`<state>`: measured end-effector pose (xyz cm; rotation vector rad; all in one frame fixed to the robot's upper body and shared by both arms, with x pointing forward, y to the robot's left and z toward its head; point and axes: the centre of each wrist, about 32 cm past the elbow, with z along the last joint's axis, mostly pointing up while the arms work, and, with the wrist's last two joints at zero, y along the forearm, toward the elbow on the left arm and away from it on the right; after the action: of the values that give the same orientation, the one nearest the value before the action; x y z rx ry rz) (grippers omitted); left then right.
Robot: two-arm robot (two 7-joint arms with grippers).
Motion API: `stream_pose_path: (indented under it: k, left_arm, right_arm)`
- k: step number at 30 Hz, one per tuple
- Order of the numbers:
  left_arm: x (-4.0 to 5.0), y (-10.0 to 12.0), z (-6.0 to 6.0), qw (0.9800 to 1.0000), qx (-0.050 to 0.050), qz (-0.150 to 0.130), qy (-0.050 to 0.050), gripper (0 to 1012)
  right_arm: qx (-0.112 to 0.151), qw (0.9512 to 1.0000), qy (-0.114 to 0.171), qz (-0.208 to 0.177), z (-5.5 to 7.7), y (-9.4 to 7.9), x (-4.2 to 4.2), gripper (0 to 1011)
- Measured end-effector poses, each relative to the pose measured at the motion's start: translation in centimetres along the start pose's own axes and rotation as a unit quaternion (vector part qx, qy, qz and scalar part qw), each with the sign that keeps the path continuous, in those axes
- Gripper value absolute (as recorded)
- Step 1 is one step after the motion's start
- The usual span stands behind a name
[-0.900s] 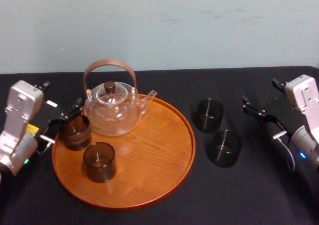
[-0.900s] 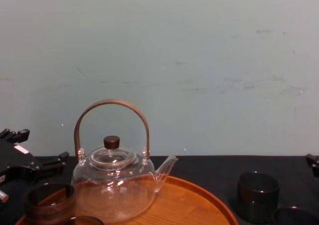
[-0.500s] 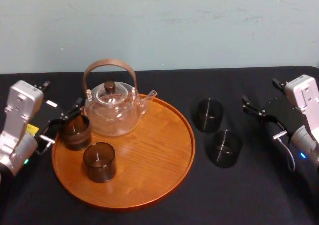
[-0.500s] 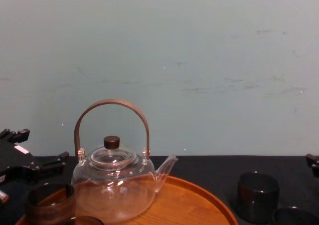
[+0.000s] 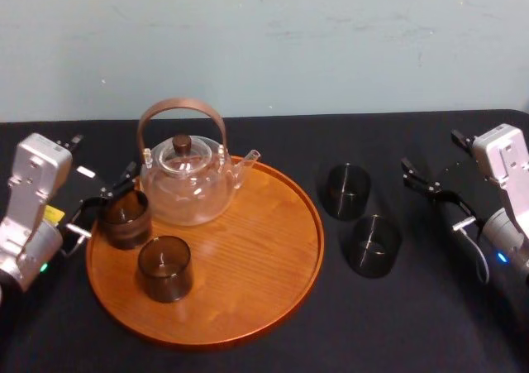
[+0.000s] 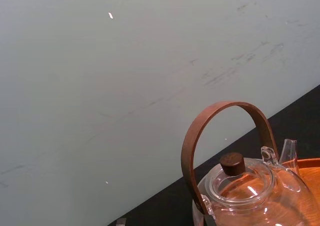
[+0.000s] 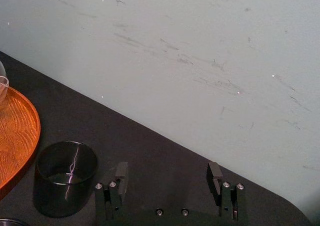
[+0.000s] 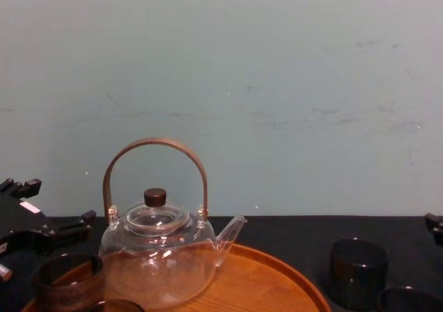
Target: Pick up the glass from the table and place it on the tray.
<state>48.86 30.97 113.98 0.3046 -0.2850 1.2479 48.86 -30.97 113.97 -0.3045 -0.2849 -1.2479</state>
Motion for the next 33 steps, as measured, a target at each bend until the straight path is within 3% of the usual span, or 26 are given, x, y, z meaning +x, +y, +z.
stream_pose_path:
  k: [21,33]
  left_arm:
    - [0.00,0.0,0.0,1.0000,0.000,0.000,0.000,1001]
    - [0.00,0.0,0.0,1.0000,0.000,0.000,0.000,1001]
  right_arm:
    - [0.003,1.0000,0.004,0.008,0.3,0.0,0.26,1002]
    - [-0.009,0.9968,0.064,0.048,2.0,-1.6,1.34,1002]
